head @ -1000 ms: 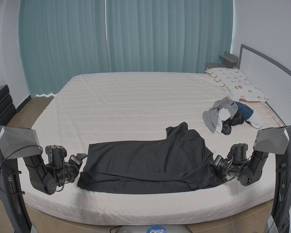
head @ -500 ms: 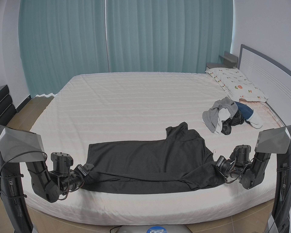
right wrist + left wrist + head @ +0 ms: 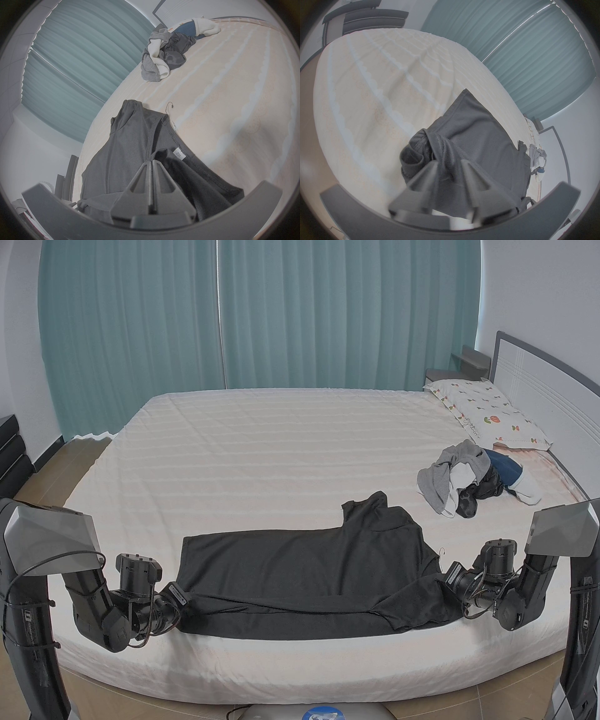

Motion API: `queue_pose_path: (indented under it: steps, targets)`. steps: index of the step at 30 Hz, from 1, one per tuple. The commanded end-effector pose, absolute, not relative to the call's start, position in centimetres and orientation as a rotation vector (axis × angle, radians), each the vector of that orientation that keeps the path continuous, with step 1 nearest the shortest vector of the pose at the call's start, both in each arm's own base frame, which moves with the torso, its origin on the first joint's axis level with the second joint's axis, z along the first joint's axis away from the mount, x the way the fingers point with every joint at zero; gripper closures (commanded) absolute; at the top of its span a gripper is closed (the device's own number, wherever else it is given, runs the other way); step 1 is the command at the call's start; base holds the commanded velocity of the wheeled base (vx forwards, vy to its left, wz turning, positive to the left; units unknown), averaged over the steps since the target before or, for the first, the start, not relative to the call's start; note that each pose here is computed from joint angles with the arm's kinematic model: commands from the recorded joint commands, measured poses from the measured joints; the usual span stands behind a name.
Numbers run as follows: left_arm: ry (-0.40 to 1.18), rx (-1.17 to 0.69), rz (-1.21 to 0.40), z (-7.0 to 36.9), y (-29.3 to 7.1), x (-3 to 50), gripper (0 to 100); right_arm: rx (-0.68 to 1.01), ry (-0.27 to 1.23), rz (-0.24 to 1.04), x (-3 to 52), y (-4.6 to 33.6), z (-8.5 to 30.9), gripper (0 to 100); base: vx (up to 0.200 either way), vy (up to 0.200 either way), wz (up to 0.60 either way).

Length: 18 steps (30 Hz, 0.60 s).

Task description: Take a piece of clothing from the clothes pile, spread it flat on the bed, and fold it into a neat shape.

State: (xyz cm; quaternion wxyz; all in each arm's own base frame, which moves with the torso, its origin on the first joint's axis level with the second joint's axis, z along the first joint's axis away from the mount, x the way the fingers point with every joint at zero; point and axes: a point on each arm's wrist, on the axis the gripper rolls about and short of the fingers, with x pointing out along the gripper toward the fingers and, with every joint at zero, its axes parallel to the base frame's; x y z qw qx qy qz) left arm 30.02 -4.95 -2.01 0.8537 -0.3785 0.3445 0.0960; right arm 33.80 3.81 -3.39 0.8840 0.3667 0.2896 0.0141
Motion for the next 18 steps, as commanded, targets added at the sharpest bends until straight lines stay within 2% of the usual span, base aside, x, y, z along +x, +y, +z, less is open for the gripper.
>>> queue_pose_path:
  steps: [1,11,15,18]
  targets:
    - [0.706,-0.805,0.21,-1.9,-4.6,30.6,100,0.763,0.603,0.03,33.8,3.8,-3.4,100,0.0,0.0,0.0]
    - [0.61,-0.889,0.274,-1.1,-2.1,32.3,100,0.765,0.6,0.029,33.8,3.8,-3.3,100,0.0,0.0,0.0]
    - [0.568,-0.978,0.289,-0.8,-1.9,33.5,100,0.766,0.599,0.031,33.8,3.8,-3.3,100,0.0,0.0,0.0]
    - [0.573,-0.976,0.295,-1.3,-1.9,33.8,100,0.768,0.596,0.032,33.8,3.8,-3.2,100,0.0,0.0,0.0]
